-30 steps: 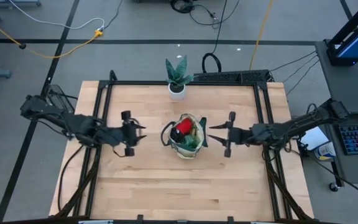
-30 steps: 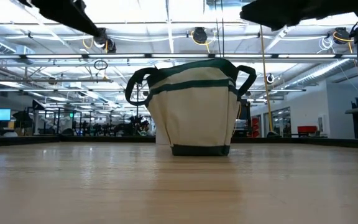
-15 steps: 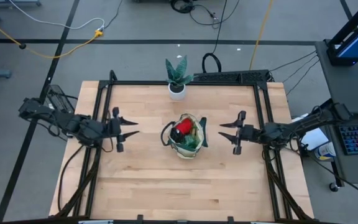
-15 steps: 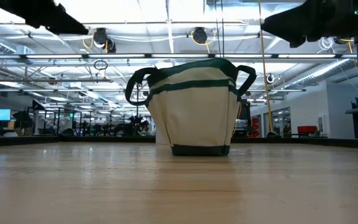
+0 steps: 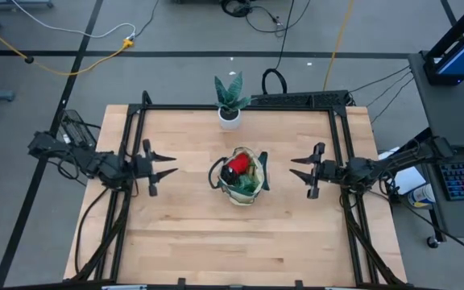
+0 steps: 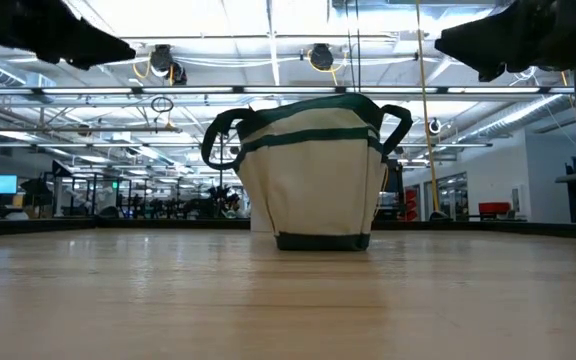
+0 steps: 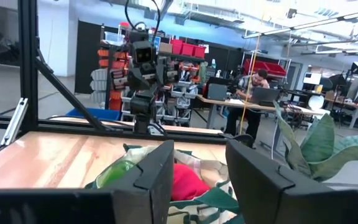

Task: Pick & Place Garden tools in Gardening bag
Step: Return to Home Position

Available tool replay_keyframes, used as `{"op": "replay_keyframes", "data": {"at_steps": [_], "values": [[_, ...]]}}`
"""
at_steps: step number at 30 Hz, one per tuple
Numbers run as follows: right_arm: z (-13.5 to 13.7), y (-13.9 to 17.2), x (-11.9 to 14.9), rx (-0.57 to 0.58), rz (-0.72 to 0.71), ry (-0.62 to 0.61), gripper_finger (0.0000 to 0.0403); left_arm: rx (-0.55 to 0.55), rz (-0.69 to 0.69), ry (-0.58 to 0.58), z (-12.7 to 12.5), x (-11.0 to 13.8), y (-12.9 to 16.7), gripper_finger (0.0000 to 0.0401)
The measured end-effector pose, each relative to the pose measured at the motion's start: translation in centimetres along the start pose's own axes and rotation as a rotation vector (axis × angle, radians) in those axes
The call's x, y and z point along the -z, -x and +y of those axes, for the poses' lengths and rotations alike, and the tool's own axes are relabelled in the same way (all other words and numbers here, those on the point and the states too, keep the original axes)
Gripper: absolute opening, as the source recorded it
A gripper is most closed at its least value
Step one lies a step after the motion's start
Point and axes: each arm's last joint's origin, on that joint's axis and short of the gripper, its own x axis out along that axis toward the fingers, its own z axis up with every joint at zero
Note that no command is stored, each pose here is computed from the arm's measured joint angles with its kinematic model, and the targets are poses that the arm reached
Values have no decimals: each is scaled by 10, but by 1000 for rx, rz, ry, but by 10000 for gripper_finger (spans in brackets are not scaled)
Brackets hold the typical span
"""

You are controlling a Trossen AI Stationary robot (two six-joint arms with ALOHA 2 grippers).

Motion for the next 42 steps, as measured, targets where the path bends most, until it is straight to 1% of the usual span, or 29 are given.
{"op": "replay_keyframes", "data": {"at_steps": [5,8,11,15,19,26,30,35,42], "values": [[0,1,1,-3,16,26,139,-7,-39,32,-4,22,0,157],[-1,2,0,-1,11,18,139,-11,-69,66,-6,32,-1,157],[-2,4,-1,1,5,15,139,-18,-105,68,-8,38,-2,157],[-2,6,2,-5,44,-12,139,-23,-126,77,-9,43,-3,157],[-3,7,5,-8,70,-31,139,-21,-121,87,-10,44,-3,157],[-3,10,7,-15,102,-17,139,-13,-122,74,-10,44,-3,157],[-5,13,5,-12,87,-29,139,-13,-121,64,-10,44,-3,157],[-7,17,7,-17,111,-17,139,-13,-121,60,-10,44,-3,157],[-10,24,5,-16,102,-25,139,-14,-122,46,-10,44,-3,157]]}}
